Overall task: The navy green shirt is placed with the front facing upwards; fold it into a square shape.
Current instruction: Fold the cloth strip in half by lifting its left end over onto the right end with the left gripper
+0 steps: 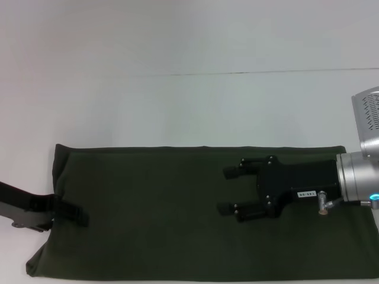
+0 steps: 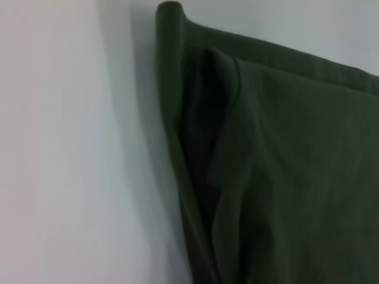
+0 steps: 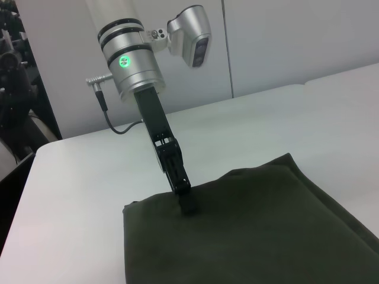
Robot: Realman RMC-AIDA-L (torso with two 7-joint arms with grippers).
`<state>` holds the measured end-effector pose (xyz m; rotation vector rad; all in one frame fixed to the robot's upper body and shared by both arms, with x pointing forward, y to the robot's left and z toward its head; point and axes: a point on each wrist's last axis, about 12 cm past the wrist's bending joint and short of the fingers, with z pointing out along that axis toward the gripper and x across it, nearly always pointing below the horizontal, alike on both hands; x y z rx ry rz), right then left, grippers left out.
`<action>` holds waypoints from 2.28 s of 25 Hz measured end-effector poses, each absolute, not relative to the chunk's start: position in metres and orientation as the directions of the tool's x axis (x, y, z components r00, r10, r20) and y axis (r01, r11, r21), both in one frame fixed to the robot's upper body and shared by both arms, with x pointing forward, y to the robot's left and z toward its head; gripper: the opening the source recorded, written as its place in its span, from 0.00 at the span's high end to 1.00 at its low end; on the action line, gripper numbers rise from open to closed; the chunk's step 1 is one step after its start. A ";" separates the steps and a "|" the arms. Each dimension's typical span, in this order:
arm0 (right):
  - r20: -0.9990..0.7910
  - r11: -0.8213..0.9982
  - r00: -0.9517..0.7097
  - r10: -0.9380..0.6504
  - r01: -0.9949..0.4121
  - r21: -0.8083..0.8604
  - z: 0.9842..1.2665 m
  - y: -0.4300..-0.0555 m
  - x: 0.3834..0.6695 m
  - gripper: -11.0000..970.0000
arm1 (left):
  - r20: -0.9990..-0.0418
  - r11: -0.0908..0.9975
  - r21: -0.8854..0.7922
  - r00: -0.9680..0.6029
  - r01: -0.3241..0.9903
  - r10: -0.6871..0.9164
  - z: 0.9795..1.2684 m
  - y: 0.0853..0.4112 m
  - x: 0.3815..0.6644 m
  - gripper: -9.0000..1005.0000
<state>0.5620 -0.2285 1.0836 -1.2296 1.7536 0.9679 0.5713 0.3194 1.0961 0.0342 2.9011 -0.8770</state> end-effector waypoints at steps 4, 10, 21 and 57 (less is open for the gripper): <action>-0.898 0.245 -0.237 -0.371 -0.958 0.151 1.084 -0.229 0.562 0.12 | -0.118 0.833 -0.550 -0.993 0.054 -0.014 1.094 0.318 0.571 0.41; -0.898 0.245 -0.237 -0.371 -0.958 0.151 1.084 -0.229 0.562 0.12 | -0.136 0.834 -0.548 -0.991 0.069 -0.007 1.093 0.315 0.572 0.49; -0.901 0.247 -0.236 -0.365 -0.957 0.150 1.084 -0.229 0.562 0.12 | -0.129 0.828 -0.555 -0.992 0.072 0.000 1.094 0.315 0.572 0.87; -0.909 0.166 -0.177 -0.377 -0.979 0.121 1.075 -0.182 0.562 0.12 | -0.229 0.780 -0.612 -0.973 0.135 -0.011 1.168 0.359 0.581 0.88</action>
